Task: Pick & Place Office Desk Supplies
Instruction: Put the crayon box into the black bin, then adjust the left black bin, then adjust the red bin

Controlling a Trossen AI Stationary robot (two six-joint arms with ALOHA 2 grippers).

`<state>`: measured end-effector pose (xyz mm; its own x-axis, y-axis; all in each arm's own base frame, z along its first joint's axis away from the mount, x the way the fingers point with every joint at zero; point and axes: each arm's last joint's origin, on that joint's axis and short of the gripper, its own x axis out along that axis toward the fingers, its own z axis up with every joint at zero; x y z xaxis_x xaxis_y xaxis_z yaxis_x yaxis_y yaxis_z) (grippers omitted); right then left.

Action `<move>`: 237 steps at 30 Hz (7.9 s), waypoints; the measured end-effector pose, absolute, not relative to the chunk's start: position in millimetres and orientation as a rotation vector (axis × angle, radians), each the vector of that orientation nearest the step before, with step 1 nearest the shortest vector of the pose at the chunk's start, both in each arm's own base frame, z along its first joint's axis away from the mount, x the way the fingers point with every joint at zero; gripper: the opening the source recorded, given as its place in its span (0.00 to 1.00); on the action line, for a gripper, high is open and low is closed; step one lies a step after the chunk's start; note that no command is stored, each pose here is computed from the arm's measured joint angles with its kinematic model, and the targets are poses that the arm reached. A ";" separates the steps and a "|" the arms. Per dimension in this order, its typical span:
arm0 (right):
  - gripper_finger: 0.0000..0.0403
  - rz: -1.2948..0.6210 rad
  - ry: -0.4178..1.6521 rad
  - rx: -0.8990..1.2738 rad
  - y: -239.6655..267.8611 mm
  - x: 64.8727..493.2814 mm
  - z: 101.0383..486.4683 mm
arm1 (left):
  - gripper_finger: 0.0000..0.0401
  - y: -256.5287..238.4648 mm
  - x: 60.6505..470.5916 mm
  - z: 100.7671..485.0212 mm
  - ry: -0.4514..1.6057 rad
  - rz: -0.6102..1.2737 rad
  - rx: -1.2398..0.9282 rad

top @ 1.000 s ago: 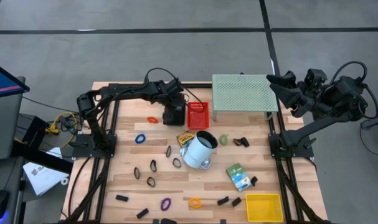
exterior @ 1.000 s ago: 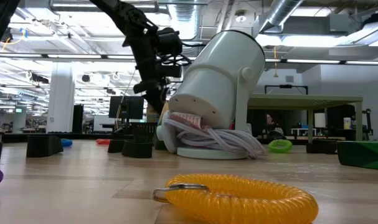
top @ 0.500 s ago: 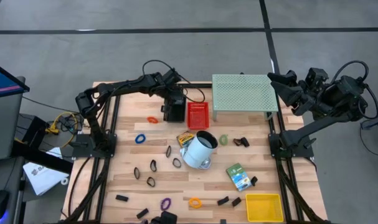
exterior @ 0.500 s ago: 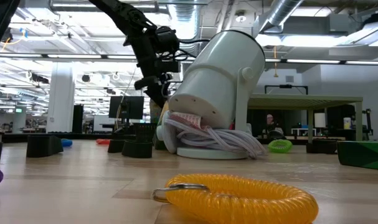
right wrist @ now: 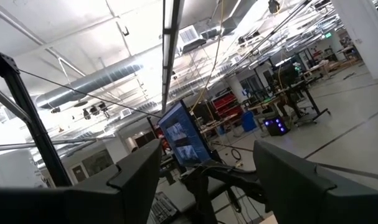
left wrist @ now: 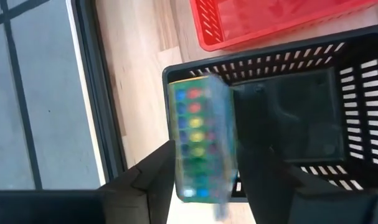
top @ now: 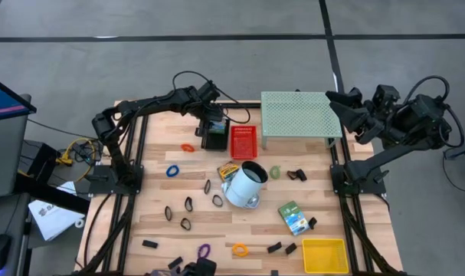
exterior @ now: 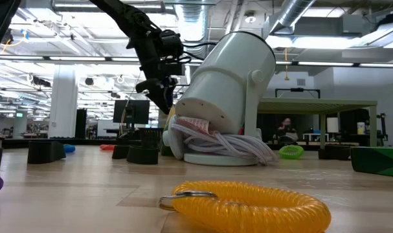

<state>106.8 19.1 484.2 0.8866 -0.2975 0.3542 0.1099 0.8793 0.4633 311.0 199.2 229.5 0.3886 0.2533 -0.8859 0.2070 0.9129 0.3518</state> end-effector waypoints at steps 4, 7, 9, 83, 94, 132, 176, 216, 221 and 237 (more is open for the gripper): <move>0.62 -0.221 -0.435 0.451 20.4 110.7 484.4 | 0.41 200.1 310.9 229.8 1.195 0.053 0.457; 0.62 -0.221 -0.430 0.449 21.0 112.5 483.9 | 0.40 200.6 310.8 231.9 1.195 0.076 0.469; 0.62 -0.221 -0.429 0.448 21.8 114.8 483.8 | 0.40 200.7 309.7 237.0 1.178 0.091 0.477; 0.62 -0.225 -0.437 0.530 31.8 132.2 482.7 | 0.00 272.2 305.2 160.9 1.110 -0.099 0.184; 0.62 -0.218 -0.429 0.536 35.4 131.0 482.5 | 0.00 274.1 301.2 161.5 1.132 -0.112 0.222; 0.62 -0.243 -0.417 0.521 36.8 135.5 480.7 | 0.00 258.3 294.9 176.5 1.077 -0.107 0.296; 0.62 -0.224 -0.405 0.537 44.6 142.3 479.0 | 0.00 257.8 292.0 198.3 1.061 -0.076 0.444; 0.01 -1.156 0.586 1.195 46.9 262.6 265.4 | 0.00 77.6 270.0 404.3 0.287 0.190 -0.145; 0.01 -1.078 0.515 1.342 22.7 261.3 232.2 | 0.00 75.8 267.2 408.2 0.265 0.188 -0.147; 0.00 -1.057 0.195 1.497 -8.0 241.4 165.5 | 0.00 71.7 252.5 418.7 0.233 0.187 -0.143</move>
<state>241.4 -8.0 165.5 0.5681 -0.4434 -0.6934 0.6619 -0.2545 0.7050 252.5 71.7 418.7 0.9556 0.1675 -0.2424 -0.2006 0.9725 -0.1186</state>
